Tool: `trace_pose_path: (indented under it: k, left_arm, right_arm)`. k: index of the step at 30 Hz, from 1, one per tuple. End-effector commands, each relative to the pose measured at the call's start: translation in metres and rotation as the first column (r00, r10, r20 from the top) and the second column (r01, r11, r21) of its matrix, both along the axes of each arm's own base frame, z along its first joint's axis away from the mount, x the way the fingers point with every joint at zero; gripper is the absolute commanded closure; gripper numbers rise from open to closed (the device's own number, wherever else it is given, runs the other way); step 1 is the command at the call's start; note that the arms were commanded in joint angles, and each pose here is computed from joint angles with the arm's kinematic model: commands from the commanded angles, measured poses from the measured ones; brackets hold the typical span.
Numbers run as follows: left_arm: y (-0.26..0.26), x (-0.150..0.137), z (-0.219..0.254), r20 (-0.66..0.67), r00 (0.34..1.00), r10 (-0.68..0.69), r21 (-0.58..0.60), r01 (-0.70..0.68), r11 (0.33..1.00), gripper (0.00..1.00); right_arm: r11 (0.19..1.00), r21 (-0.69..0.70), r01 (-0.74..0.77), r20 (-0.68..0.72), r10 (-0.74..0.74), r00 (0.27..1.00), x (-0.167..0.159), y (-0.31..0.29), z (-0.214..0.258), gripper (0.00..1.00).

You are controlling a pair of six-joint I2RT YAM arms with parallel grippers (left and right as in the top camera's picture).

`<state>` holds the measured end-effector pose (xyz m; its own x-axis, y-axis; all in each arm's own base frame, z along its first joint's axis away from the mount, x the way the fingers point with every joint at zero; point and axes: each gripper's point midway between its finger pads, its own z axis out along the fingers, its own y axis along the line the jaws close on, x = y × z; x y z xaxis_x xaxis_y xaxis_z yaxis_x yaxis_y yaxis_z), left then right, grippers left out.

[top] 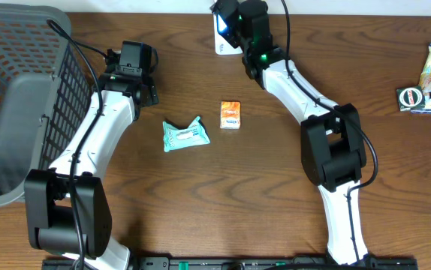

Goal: Scan the item barcode
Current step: 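Carry the teal pack to the right table edge and release it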

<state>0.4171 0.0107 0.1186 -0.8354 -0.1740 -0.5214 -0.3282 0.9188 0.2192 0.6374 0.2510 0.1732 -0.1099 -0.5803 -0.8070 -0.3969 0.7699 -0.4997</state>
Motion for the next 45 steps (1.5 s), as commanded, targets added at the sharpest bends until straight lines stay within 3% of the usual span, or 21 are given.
trace_pose_path:
  k: [1, 7, 11, 18, 26, 27, 28, 29, 32, 33, 35, 43, 45]
  left_arm:
    - [0.002, 0.002, 0.006, 0.013, 1.0, 0.002, 0.012, -0.002, 1.0, 0.02]
    - [0.002, 0.002, 0.006, 0.013, 1.0, 0.002, 0.012, -0.002, 1.0, 0.02]
    - [0.002, 0.002, 0.006, 0.013, 1.0, 0.002, 0.012, -0.002, 1.0, 0.02]
    - [0.002, 0.002, 0.006, 0.013, 1.0, 0.002, 0.012, -0.002, 1.0, 0.02]
    - [0.002, 0.002, 0.006, 0.013, 1.0, 0.002, 0.012, -0.002, 1.0, 0.02]
    - [0.002, 0.002, 0.006, 0.013, 1.0, 0.002, 0.012, -0.002, 1.0, 0.02]
    - [0.002, 0.002, 0.006, 0.013, 1.0, 0.002, 0.012, -0.002, 1.0, 0.02]
    - [0.002, 0.002, 0.006, 0.013, 1.0, 0.002, 0.012, -0.002, 1.0, 0.02]
    - [0.002, 0.002, 0.006, 0.013, 1.0, 0.002, 0.012, -0.002, 1.0, 0.02]
    - [0.002, 0.002, 0.006, 0.013, 1.0, 0.002, 0.012, -0.002, 1.0, 0.02]
    - [0.002, 0.002, 0.006, 0.013, 1.0, 0.002, 0.012, -0.002, 1.0, 0.02]
    - [0.002, 0.002, 0.006, 0.013, 1.0, 0.002, 0.012, -0.002, 1.0, 0.02]
    - [0.002, 0.002, 0.006, 0.013, 1.0, 0.002, 0.012, -0.002, 1.0, 0.02]
  right_arm:
    - [0.999, -0.011, 0.046, 0.013, -0.046, 0.999, 0.005, -0.008, 0.002, 0.99]
    - [0.981, 0.083, 0.173, -0.018, -0.172, 0.985, 0.012, -0.035, 0.001, 0.99]
    - [0.933, 0.159, 0.322, -0.099, -0.31, 0.946, 0.019, -0.089, -0.001, 0.99]
    - [0.705, 0.241, 0.668, -0.37, -0.57, 0.734, 0.006, -0.246, -0.036, 0.99]
    - [0.402, 0.143, 0.904, -0.581, -0.706, 0.406, -0.052, -0.388, -0.083, 0.98]
    - [0.369, 0.137, 0.919, -0.596, -0.711, 0.374, -0.059, -0.399, -0.086, 0.87]
    - [0.337, 0.134, 0.932, -0.608, -0.715, 0.346, -0.065, -0.409, -0.089, 0.69]
    - [0.309, 0.131, 0.942, -0.624, -0.713, 0.32, -0.07, -0.418, -0.091, 0.59]
    - [0.269, 0.115, 0.956, -0.654, -0.704, 0.277, -0.083, -0.435, -0.097, 0.06]
    - [0.266, 0.111, 0.958, -0.664, -0.697, 0.27, -0.086, -0.437, -0.099, 0.01]
    - [0.275, 0.117, 0.954, -0.688, -0.67, 0.277, -0.087, -0.435, -0.103, 0.01]
    - [0.453, 0.325, 0.83, -0.845, -0.256, 0.47, -0.069, -0.333, -0.105, 0.01]
    - [0.479, 0.325, 0.815, -0.846, -0.238, 0.477, -0.067, -0.315, -0.107, 0.11]
